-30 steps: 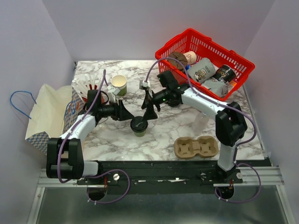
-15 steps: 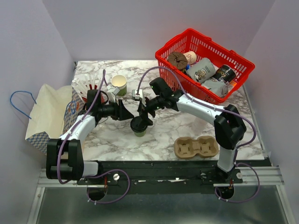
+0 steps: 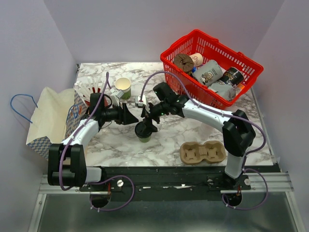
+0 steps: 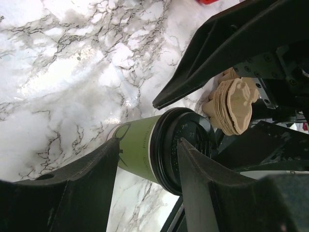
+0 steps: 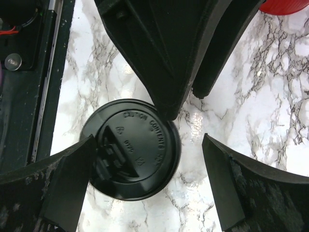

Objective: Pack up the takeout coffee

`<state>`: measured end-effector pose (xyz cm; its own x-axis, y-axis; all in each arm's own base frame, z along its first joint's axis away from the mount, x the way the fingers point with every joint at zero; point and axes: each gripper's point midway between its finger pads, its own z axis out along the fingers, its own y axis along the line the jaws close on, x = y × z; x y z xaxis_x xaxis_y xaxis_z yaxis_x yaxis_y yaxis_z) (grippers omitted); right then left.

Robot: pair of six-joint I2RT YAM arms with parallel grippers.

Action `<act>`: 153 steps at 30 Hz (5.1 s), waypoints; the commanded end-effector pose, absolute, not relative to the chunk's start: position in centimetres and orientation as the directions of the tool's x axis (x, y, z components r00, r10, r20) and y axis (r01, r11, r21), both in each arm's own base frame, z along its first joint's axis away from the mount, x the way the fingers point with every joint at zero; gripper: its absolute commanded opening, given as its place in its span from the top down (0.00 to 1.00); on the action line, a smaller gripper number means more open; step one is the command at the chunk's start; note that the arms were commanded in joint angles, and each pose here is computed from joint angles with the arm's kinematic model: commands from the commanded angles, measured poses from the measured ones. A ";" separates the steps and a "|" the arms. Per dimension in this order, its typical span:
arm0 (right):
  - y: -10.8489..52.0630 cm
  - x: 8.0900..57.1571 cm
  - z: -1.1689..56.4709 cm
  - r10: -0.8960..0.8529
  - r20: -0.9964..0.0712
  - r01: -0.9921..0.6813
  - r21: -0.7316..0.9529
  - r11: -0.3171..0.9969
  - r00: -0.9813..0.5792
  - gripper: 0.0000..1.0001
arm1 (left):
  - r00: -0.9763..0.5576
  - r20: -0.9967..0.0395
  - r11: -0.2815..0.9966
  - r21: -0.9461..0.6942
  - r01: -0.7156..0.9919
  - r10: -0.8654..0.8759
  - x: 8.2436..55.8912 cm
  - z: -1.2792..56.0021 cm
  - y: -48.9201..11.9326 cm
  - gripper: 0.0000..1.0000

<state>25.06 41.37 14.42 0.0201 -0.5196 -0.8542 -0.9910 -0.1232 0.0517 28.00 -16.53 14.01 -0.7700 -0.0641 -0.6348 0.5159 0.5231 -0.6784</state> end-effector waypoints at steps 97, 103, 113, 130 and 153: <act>42.6 25.3 11.6 -0.587 -0.808 -0.998 -0.006 -0.066 0.044 0.11 | -0.843 -0.530 0.603 -0.644 0.471 0.092 25.5 12.7 -13.3 0.40; 42.8 25.4 11.5 -0.588 -0.808 -0.998 -0.003 -0.063 0.039 0.11 | -0.859 -0.504 0.636 -0.634 0.441 0.093 25.8 11.7 -13.0 0.40; 42.6 25.6 10.9 -0.600 -0.799 -0.999 -0.005 -0.052 0.036 0.11 | -0.897 -0.420 0.731 -0.567 0.379 0.139 25.8 9.1 -12.4 0.40; 40.7 26.2 7.2 -0.657 -0.749 -0.996 -0.087 -0.032 0.087 0.13 | -0.912 -0.372 0.808 -0.477 0.347 0.172 26.6 7.7 -11.1 0.43; 38.1 23.8 2.5 -0.743 -0.669 -0.999 -0.003 -0.047 0.037 0.14 | -0.929 -0.333 0.861 -0.413 0.296 0.159 27.5 6.7 -10.3 0.44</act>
<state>25.46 43.89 12.77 0.1731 -0.4883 -0.8553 -0.9849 -0.0791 -0.1542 27.71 -13.65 11.10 -0.9069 0.1064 -0.4078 0.3493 0.7311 -0.5861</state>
